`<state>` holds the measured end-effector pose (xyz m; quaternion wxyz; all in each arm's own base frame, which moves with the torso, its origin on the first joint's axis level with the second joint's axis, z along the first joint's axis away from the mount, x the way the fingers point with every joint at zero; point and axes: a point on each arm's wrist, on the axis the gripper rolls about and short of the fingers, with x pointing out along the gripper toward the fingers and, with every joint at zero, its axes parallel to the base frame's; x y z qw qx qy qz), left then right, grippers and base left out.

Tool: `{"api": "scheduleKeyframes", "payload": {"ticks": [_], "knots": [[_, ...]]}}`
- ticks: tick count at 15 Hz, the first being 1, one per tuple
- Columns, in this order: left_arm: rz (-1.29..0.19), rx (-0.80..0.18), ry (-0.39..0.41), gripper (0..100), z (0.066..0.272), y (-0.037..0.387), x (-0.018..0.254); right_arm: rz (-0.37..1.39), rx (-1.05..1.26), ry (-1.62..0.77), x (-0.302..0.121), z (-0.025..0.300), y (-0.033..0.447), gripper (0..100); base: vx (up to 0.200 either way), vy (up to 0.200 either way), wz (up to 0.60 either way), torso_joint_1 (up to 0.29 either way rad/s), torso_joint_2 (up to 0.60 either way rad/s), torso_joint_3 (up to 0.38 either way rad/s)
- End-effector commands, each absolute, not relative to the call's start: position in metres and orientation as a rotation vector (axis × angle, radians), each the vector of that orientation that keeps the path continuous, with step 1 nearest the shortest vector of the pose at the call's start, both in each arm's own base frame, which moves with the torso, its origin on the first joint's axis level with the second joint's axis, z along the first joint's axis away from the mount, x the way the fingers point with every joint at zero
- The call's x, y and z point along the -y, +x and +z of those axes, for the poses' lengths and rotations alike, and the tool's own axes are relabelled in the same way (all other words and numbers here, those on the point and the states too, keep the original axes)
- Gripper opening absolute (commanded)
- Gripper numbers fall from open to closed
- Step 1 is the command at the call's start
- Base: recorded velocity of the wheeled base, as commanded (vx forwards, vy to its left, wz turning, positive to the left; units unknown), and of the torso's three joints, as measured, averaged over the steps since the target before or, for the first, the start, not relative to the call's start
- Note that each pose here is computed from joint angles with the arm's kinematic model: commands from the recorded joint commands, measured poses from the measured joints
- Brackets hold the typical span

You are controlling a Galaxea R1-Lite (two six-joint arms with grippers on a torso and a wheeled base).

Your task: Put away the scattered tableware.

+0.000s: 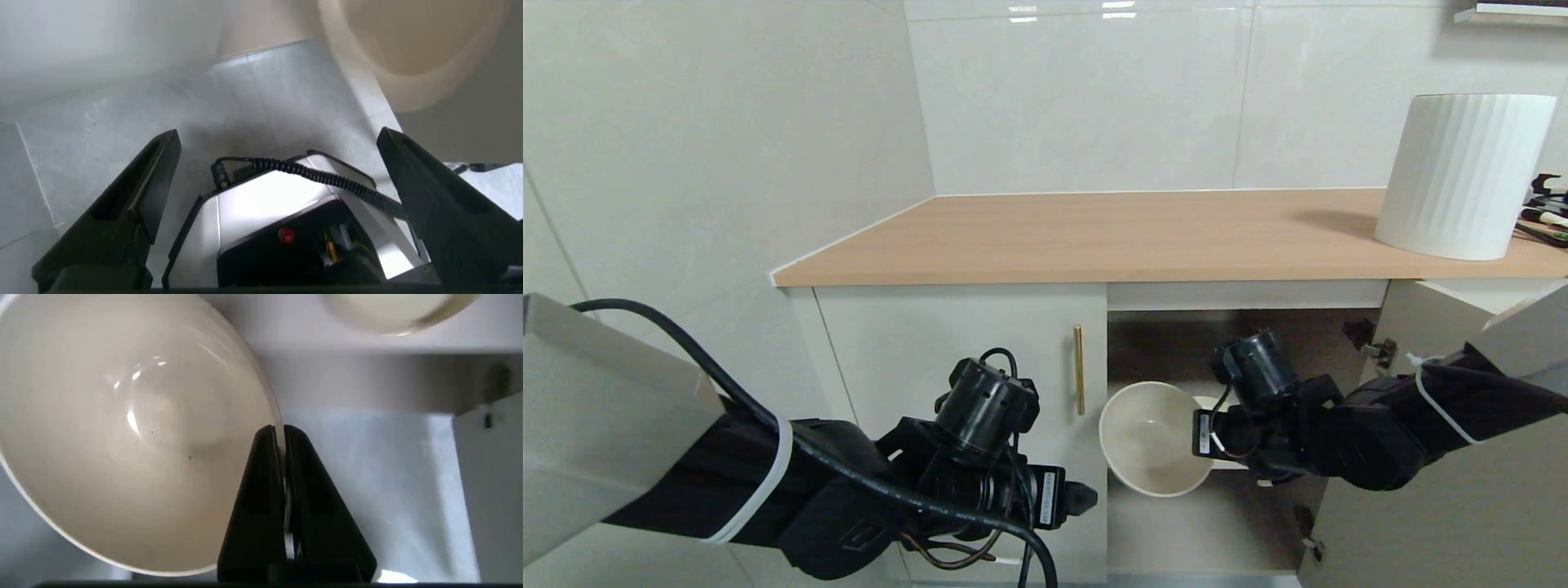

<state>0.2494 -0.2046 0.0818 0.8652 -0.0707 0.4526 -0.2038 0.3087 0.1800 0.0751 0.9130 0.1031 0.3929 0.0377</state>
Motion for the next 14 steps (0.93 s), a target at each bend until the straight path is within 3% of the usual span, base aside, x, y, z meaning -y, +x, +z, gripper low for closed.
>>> {"api": "scheduleKeyframes", "payload": {"ticks": [1,5,11,14], "knots": [[-0.43,-0.928,-0.158,100,0.089,0.248,0.202,-0.024,-0.825,0.234,-0.155,0.049,0.333,0,0.0,0.0,0.0,0.0,0.0,0.0],[-0.427,-0.89,-0.184,100,0.102,0.248,0.195,-0.097,-0.769,0.28,-0.132,0.038,0.36,0,0.0,0.0,0.0,0.0,0.0,0.0],[-0.426,-0.888,-0.186,100,0.102,0.249,0.195,-0.202,-0.746,0.296,-0.113,0.002,0.412,0,0.0,0.0,0.0,0.0,0.0,0.0],[-0.425,-0.889,-0.185,100,0.102,0.249,0.195,-0.244,-0.715,0.314,-0.098,-0.002,0.429,0,0.0,0.0,0.0,0.0,0.0,0.0]]}}
